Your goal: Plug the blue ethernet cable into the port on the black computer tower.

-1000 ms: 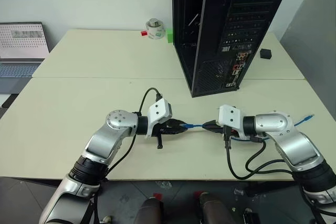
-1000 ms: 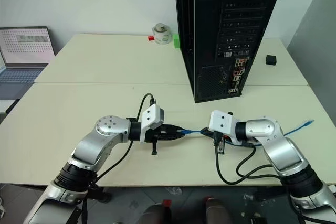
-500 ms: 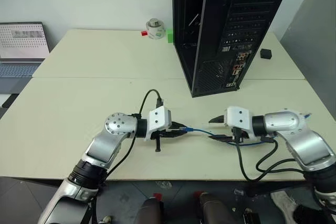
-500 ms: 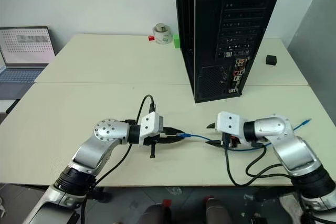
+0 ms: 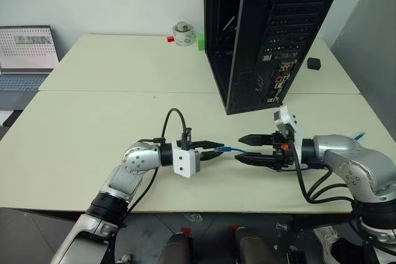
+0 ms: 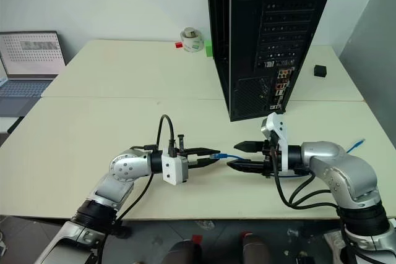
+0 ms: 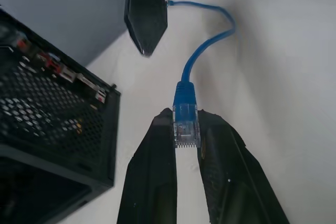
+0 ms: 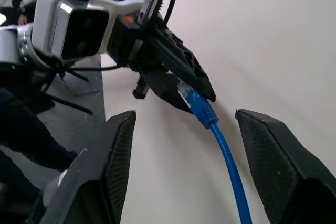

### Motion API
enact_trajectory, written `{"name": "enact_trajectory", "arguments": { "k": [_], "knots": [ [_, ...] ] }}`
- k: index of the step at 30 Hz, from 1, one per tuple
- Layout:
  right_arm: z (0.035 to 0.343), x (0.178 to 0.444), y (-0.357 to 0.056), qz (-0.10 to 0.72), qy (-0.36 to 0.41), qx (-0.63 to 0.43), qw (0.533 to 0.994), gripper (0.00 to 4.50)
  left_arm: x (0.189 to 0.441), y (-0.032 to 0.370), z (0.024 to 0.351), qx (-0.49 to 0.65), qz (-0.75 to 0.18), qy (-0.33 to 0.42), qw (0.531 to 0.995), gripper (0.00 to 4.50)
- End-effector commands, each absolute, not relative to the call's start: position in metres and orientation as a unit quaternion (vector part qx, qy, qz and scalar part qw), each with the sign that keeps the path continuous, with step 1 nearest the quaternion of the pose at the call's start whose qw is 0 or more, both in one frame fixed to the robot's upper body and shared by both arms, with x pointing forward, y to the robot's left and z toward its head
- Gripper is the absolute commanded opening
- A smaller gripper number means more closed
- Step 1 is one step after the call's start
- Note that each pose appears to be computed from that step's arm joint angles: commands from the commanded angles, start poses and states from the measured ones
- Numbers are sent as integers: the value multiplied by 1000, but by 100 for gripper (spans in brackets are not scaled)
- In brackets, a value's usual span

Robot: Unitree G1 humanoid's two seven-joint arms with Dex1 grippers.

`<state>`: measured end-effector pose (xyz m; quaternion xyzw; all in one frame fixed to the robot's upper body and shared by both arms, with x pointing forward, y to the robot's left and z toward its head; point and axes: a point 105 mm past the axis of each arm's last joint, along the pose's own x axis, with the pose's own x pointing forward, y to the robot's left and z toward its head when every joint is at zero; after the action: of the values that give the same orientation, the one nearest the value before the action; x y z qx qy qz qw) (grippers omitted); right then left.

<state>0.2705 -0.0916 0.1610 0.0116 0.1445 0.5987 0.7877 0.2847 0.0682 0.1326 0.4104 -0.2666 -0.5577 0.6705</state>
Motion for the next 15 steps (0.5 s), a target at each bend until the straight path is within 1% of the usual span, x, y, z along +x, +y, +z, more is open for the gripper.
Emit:
{"name": "enact_trajectory", "arguments": {
  "k": [1, 5, 11, 14, 15],
  "knots": [
    [167, 274, -89, 598, 139, 33, 789, 321, 277, 67, 148, 426, -529, -342, 649, 30],
    [162, 274, -84, 607, 148, 43, 780, 321, 274, 67, 148, 431, -523, -364, 639, 30],
    [164, 273, -79, 618, 146, 53, 771, 321, 275, 68, 150, 442, -510, -380, 633, 30],
    [165, 273, -78, 619, 144, 57, 770, 272, 275, 69, 151, 445, -506, -384, 632, 30],
    [165, 274, -78, 619, 144, 59, 770, 250, 276, 68, 151, 445, -505, -386, 631, 30]
  ]
}}
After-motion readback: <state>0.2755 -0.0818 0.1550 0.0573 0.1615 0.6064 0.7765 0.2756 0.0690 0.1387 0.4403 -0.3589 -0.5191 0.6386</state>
